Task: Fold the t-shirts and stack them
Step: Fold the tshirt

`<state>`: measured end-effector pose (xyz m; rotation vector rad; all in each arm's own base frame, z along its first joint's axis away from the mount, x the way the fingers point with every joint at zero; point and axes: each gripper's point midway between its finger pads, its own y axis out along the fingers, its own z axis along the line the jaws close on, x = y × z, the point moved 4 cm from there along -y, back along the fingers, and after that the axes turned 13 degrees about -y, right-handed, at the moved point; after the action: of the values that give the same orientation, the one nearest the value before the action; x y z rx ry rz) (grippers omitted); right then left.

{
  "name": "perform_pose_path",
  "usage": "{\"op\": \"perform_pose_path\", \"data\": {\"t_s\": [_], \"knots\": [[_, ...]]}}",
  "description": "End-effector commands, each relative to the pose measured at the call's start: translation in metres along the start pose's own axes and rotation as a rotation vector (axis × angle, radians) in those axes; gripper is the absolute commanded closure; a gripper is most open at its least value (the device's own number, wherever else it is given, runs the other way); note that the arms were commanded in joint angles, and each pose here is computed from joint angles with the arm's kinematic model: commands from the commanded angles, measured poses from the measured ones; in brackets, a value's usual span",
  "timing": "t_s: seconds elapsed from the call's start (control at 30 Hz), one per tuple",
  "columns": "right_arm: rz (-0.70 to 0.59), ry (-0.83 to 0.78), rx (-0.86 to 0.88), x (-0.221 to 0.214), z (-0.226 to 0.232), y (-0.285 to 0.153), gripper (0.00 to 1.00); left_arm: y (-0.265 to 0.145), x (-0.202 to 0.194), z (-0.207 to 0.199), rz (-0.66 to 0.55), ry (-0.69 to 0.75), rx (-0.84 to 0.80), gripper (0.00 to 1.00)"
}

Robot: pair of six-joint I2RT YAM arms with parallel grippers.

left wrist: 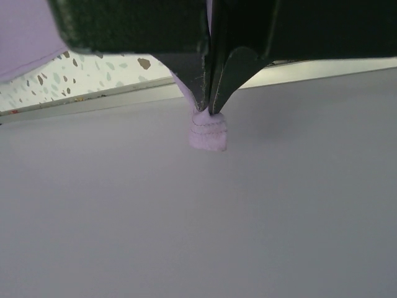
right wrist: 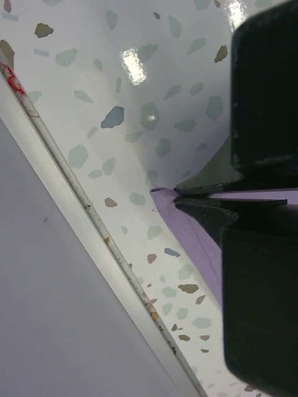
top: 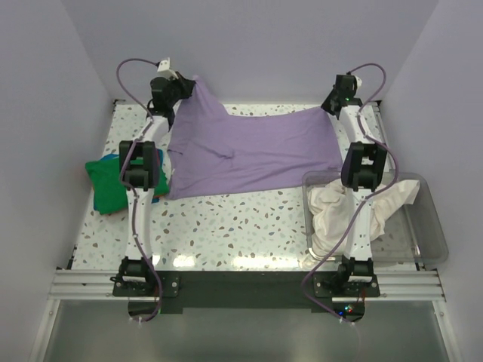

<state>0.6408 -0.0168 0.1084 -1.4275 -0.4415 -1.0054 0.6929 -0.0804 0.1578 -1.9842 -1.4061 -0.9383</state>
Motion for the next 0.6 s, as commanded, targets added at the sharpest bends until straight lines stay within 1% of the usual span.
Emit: {"op": "perform_pose_path", "data": {"t_s": [0.0,0.07,0.1,0.17,0.2,0.27,0.33,0.37,0.4,0.43,0.47,0.5,0.57], "knots": [[-0.149,0.029,0.073,0.049,0.017,-0.025,1.00,-0.015,0.044,-0.033,-0.071,0.035,-0.150,1.00],[-0.182,0.023,0.101,0.062,0.019,-0.040,1.00,-0.026,0.044,-0.042,-0.055,0.054,-0.185,1.00],[-0.158,0.005,0.100,0.051,0.017,-0.040,1.00,-0.038,0.043,-0.046,-0.035,0.058,-0.184,1.00],[-0.169,-0.009,0.116,0.057,0.017,-0.054,1.00,-0.050,0.039,-0.052,0.000,0.091,-0.203,1.00],[-0.145,-0.026,0.114,0.048,0.015,-0.054,1.00,-0.062,0.037,-0.056,0.018,0.109,-0.198,1.00],[-0.154,-0.039,0.123,0.051,0.015,-0.066,1.00,-0.075,0.032,-0.058,0.053,0.123,-0.194,1.00],[-0.127,-0.059,0.121,0.038,0.011,-0.068,1.00,-0.093,0.024,-0.058,0.091,0.151,-0.171,1.00],[-0.145,-0.067,0.120,0.045,0.010,-0.078,1.00,-0.102,0.033,-0.067,0.081,0.169,-0.171,1.00],[-0.127,-0.073,0.112,0.037,0.007,-0.078,1.00,-0.110,0.020,-0.059,0.111,0.182,-0.143,1.00],[-0.128,-0.079,0.108,0.036,0.004,-0.081,1.00,-0.116,0.019,-0.058,0.118,0.194,-0.128,1.00],[-0.129,-0.083,0.093,0.036,0.001,-0.083,1.00,-0.124,0.026,-0.062,0.112,0.208,-0.106,1.00],[-0.127,-0.095,0.089,0.035,-0.001,-0.089,1.00,-0.132,0.017,-0.056,0.135,0.227,-0.078,1.00],[-0.107,-0.114,0.068,0.026,-0.008,-0.090,1.00,-0.148,0.013,-0.053,0.155,0.240,-0.031,1.00]]}}
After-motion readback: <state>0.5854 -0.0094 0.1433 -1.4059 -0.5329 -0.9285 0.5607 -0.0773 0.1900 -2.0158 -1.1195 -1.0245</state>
